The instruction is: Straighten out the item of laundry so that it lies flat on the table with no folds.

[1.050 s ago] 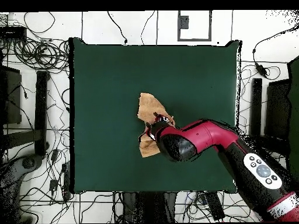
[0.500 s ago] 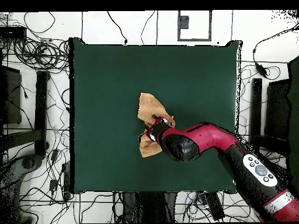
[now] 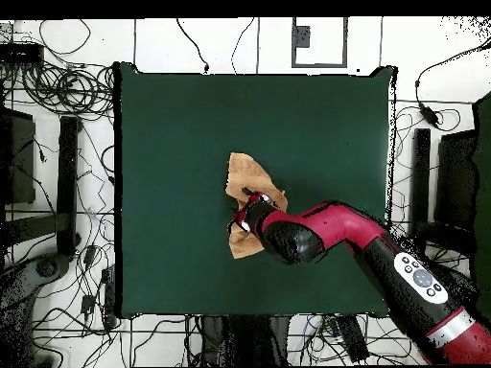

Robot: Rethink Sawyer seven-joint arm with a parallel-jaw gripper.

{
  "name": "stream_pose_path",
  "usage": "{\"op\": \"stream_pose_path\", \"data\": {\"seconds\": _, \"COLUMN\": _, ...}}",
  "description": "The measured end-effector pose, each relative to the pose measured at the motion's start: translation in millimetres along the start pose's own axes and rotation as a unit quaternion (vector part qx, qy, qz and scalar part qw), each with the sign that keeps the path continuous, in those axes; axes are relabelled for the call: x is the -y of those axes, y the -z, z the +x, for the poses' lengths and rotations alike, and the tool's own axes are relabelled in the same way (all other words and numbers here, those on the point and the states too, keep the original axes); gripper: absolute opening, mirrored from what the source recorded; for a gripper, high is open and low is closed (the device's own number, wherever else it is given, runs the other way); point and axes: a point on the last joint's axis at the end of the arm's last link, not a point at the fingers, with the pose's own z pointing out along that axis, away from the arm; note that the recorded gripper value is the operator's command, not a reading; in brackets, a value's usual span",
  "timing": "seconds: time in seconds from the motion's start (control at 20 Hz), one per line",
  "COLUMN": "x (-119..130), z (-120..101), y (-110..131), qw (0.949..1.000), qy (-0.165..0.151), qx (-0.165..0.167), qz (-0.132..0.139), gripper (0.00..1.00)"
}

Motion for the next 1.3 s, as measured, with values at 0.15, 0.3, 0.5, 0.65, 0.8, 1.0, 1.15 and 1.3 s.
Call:
{"op": "stream_pose_path", "data": {"seconds": 0.15, "x": 3, "z": -4, "y": 2, "qw": 0.9999, "qy": 0.016, "qx": 0.004, "qz": 0.005, "gripper": 1.0}}
{"op": "stream_pose_path", "data": {"seconds": 0.3, "x": 10, "z": -8, "y": 9, "qw": 0.999, "qy": 0.04, "qx": 0.015, "qz": 0.013, "gripper": 1.0}}
{"op": "stream_pose_path", "data": {"seconds": 0.5, "x": 28, "z": -3, "y": 27, "qw": 0.9963, "qy": 0.075, "qx": 0.028, "qz": 0.031, "gripper": 1.0}}
{"op": "stream_pose_path", "data": {"seconds": 0.65, "x": 42, "z": 10, "y": 41, "qw": 0.9935, "qy": 0.1, "qx": 0.029, "qz": 0.045, "gripper": 1.0}}
{"op": "stream_pose_path", "data": {"seconds": 0.8, "x": 50, "z": 18, "y": 50, "qw": 0.9915, "qy": 0.115, "qx": 0.024, "qz": 0.055, "gripper": 1.0}}
{"op": "stream_pose_path", "data": {"seconds": 1.0, "x": 58, "z": 20, "y": 58, "qw": 0.9896, "qy": 0.127, "qx": 0.014, "qz": 0.065, "gripper": 1.0}}
{"op": "stream_pose_path", "data": {"seconds": 1.15, "x": 63, "z": 18, "y": 65, "qw": 0.9884, "qy": 0.133, "qx": 0.007, "qz": 0.073, "gripper": 1.0}}
{"op": "stream_pose_path", "data": {"seconds": 1.3, "x": 66, "z": 18, "y": 70, "qw": 0.9879, "qy": 0.134, "qx": 0.003, "qz": 0.077, "gripper": 1.0}}
